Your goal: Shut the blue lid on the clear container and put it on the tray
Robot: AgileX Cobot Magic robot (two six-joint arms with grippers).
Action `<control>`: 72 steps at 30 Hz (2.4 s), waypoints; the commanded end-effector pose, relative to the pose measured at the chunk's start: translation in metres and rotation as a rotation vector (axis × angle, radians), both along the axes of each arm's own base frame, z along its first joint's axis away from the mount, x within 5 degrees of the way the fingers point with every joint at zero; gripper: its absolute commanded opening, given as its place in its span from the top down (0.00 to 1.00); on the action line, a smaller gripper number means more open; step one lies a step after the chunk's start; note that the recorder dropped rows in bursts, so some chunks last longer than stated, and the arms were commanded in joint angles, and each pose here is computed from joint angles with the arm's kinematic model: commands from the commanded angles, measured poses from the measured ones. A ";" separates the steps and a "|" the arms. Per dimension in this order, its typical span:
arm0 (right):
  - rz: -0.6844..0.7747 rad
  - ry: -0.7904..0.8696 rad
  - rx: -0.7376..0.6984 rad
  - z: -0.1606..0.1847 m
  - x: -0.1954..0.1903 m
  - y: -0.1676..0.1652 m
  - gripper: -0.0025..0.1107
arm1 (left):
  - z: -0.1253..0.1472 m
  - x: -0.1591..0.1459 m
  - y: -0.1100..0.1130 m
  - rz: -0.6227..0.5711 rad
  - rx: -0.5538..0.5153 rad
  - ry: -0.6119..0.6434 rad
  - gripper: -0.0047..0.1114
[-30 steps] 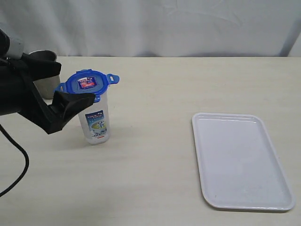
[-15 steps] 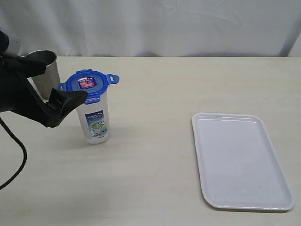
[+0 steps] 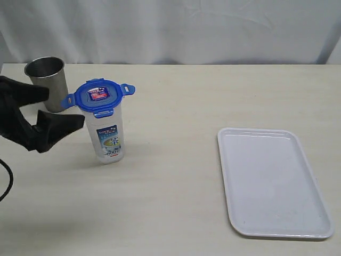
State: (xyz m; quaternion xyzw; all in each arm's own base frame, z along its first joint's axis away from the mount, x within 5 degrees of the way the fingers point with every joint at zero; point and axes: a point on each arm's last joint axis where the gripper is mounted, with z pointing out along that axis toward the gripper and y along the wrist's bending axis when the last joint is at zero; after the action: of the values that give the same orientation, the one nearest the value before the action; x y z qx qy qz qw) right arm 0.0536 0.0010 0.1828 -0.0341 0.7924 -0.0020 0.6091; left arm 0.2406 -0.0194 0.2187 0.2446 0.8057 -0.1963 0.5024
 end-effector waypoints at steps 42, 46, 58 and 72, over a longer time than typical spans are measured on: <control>0.002 -0.004 -0.003 -0.001 0.000 0.000 0.94 | -0.100 0.108 -0.004 -0.372 -0.040 0.214 0.09; 0.002 -0.004 -0.003 -0.001 0.000 0.000 0.94 | -0.105 0.110 -0.015 -0.358 0.023 0.227 0.09; 0.002 -0.004 -0.003 -0.001 0.000 0.000 0.94 | -0.105 0.110 -0.015 -0.352 0.017 0.227 0.09; 0.002 -0.004 -0.003 -0.001 0.000 0.000 0.94 | -0.105 0.110 -0.015 -0.351 0.016 0.229 0.09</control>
State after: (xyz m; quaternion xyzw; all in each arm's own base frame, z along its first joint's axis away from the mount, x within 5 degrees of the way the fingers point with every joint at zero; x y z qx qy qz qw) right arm 0.0536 0.0010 0.1828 -0.0341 0.7924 -0.0020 0.6091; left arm 0.3504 -0.0319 0.1144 0.3549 0.8095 -0.2991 0.3597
